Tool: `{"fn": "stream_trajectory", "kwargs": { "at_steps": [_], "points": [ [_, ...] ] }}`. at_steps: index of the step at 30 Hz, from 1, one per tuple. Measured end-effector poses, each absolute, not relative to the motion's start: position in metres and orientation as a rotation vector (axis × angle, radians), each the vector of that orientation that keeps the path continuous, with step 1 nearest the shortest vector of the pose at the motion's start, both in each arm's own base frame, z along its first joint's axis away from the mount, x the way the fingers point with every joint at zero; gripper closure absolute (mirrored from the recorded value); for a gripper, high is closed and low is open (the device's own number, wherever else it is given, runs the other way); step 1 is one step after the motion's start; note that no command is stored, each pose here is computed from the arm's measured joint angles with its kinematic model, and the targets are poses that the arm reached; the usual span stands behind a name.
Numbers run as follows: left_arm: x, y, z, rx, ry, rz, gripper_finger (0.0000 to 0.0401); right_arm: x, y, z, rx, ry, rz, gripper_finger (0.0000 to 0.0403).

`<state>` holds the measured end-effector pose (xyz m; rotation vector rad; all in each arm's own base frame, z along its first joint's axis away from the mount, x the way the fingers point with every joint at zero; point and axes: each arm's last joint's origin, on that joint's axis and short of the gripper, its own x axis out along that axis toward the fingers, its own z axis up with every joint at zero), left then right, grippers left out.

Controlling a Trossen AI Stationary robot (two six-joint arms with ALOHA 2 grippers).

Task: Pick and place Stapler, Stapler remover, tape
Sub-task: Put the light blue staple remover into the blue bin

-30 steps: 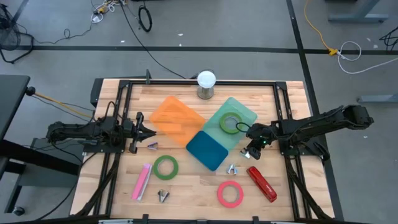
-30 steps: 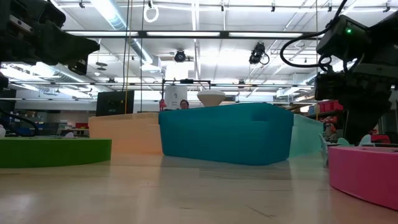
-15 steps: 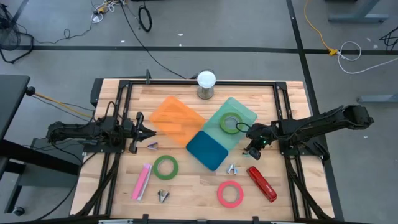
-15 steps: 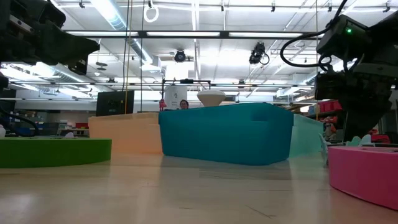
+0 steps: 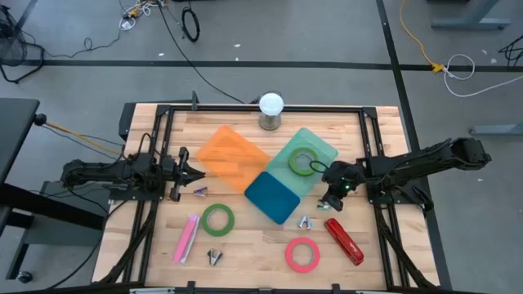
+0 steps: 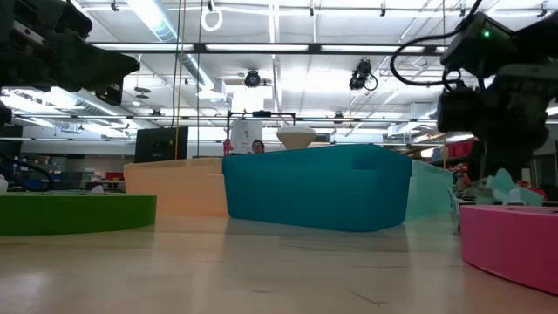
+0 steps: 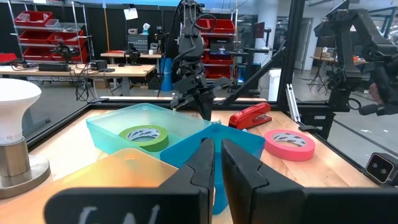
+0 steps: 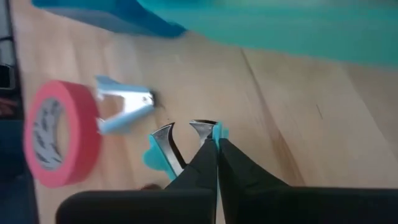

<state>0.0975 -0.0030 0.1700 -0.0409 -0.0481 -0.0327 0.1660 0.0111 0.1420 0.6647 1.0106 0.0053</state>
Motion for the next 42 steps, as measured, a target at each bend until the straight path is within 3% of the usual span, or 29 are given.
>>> {"fn": "stream_trajectory", "kwargs": {
  "at_steps": [26, 42],
  "points": [
    [0.098, -0.003, 0.170, -0.041, -0.048, -0.033, 0.0369, 0.217, 0.010, 0.267, 0.445, 0.626, 0.115, 0.0403],
    [0.098, -0.003, 0.170, -0.041, -0.048, -0.033, 0.0369, 0.268, 0.004, 0.266, 0.351, 0.613, 0.228, 0.0403]
  ]
}}
